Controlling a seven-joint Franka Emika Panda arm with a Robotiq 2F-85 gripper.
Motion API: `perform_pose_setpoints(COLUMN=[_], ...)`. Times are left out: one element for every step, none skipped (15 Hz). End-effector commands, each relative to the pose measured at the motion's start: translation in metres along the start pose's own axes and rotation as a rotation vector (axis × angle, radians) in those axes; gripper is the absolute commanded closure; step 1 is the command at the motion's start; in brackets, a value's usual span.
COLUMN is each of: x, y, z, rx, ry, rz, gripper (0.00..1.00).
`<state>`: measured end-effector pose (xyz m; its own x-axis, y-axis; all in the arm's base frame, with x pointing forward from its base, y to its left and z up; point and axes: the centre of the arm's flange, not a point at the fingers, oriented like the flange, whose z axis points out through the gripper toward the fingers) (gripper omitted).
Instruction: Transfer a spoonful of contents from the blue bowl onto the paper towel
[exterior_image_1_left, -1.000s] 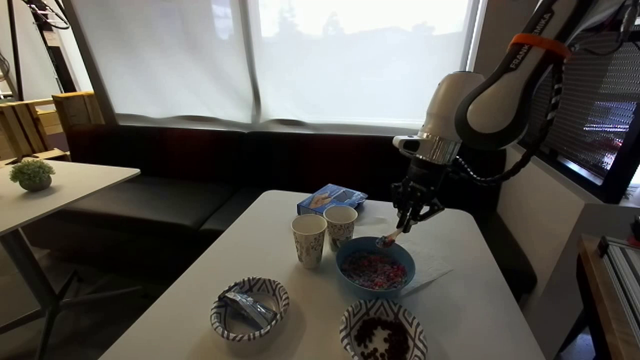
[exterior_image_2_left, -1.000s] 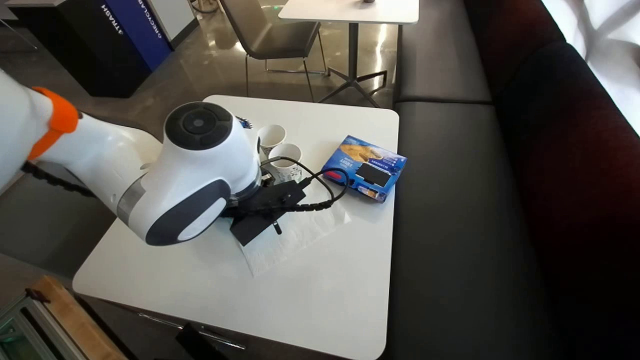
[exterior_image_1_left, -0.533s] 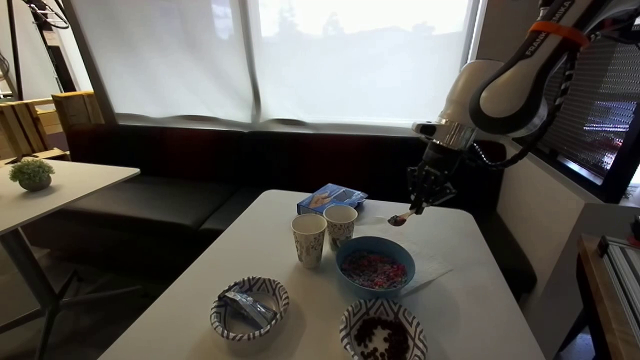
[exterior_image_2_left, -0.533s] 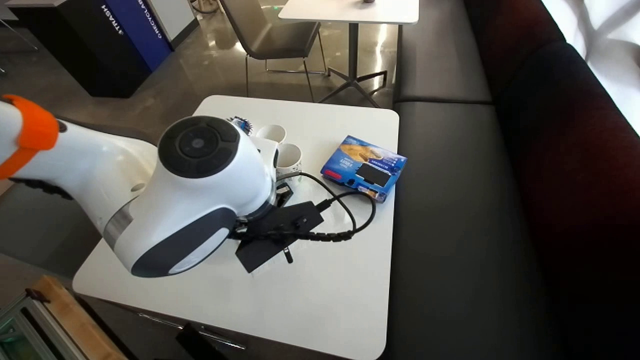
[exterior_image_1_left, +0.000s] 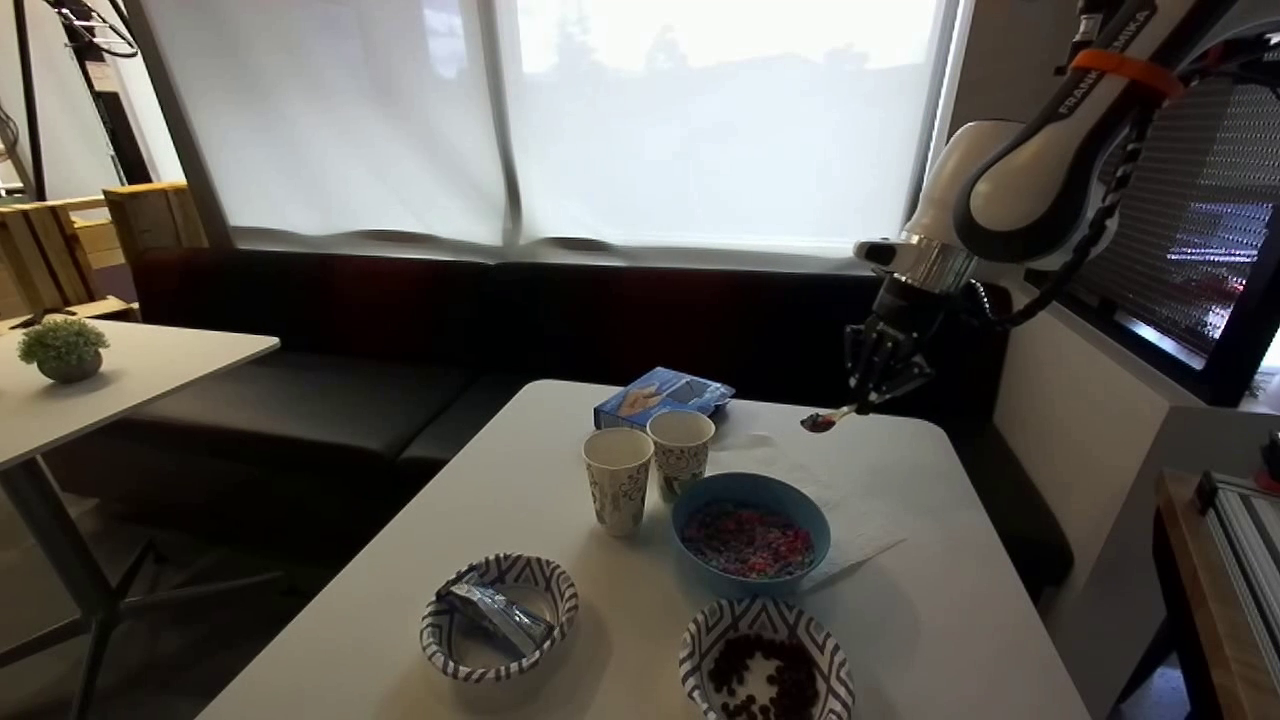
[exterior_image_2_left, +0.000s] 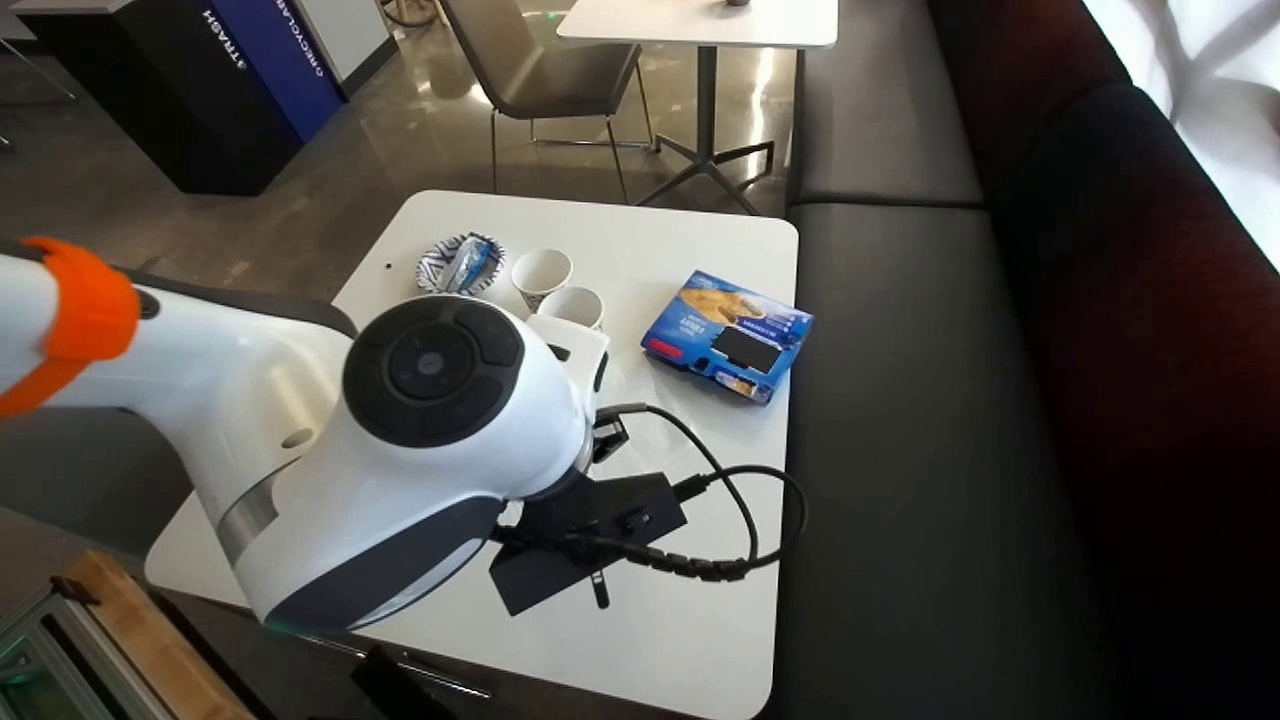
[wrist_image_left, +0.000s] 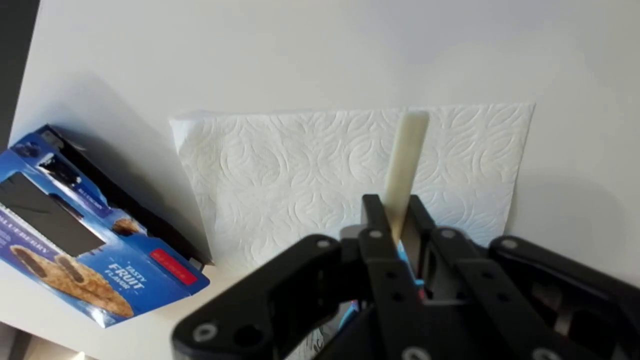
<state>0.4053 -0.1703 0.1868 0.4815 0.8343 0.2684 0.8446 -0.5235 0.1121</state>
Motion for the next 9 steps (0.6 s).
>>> perform_pose_setpoints(x=[-0.006,-0.006,-0.006,-0.006,-0.004,-0.002,0.001,0.004,0.008], y=[-0.003,-0.003,-0.003,-0.004,-0.004,-0.005,-0.005,-0.005,-0.005], z=[0.009,0.014,0.018,0.022,0.027,0.030,0.035,0.038,0.042], rx=[0.026,0.035,0.043,0.047,0.058,0.065,0.072,0.081,0.087], ry=[-0.072,-0.083,-0.093,-0.105,-0.115,-0.124,-0.140,-0.153,-0.168], rz=[0.068,0.084,0.102,0.115,0.140,0.155,0.167,0.179,0.190], gripper=[0.97,0.97,0.97,0.97,0.97,0.97,0.97,0.97,0.97])
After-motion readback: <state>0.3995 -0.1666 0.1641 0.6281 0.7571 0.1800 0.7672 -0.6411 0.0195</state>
